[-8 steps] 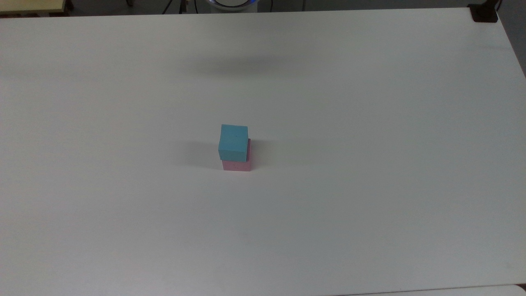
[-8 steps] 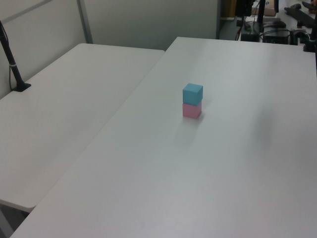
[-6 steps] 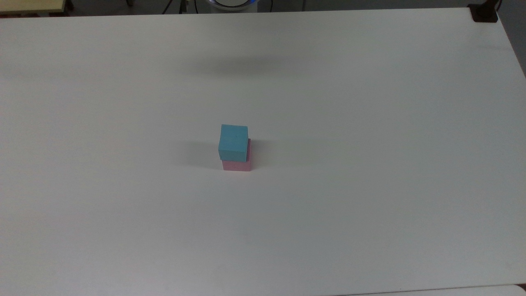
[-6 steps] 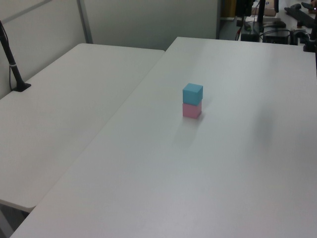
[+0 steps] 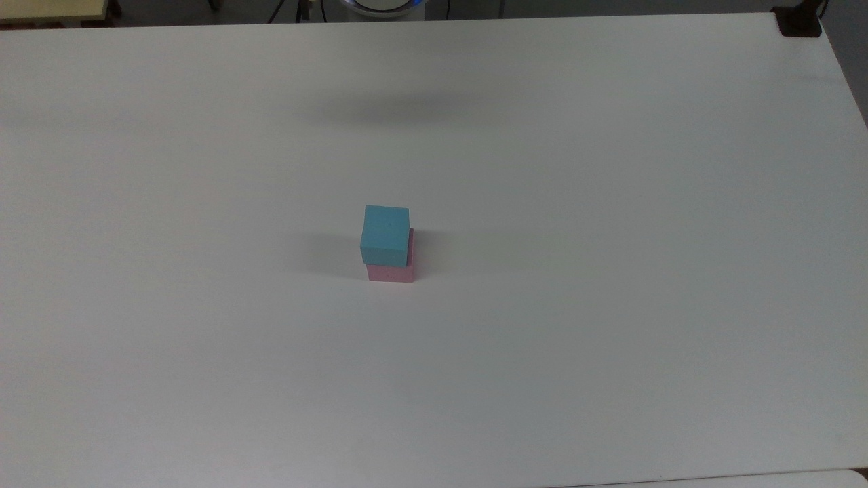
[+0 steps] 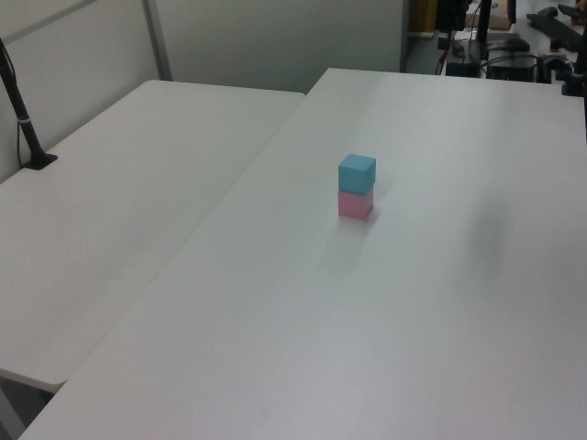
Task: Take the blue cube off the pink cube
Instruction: 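Move the open gripper down over the light-blue cube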
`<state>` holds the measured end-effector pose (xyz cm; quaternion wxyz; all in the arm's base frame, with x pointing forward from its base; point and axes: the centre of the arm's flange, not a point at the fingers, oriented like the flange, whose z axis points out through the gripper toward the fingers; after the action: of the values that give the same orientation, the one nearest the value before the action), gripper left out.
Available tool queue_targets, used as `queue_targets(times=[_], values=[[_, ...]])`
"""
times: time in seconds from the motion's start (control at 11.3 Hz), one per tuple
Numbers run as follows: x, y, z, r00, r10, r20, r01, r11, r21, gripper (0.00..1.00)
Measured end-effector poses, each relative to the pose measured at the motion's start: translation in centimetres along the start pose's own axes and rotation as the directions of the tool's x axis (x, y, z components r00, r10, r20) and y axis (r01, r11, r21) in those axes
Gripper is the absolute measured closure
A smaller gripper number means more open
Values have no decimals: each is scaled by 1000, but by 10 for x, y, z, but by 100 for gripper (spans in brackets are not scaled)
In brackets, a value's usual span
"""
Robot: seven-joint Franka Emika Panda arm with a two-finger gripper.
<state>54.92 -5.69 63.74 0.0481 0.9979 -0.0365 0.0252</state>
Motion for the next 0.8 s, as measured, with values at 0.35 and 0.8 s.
queue_targets(times=[0.35, 0.8], values=[[0, 0, 0, 1000, 0, 0, 0, 1000, 0, 0], [2, 0, 4, 1000, -9, 4, 9, 1000, 0, 0]])
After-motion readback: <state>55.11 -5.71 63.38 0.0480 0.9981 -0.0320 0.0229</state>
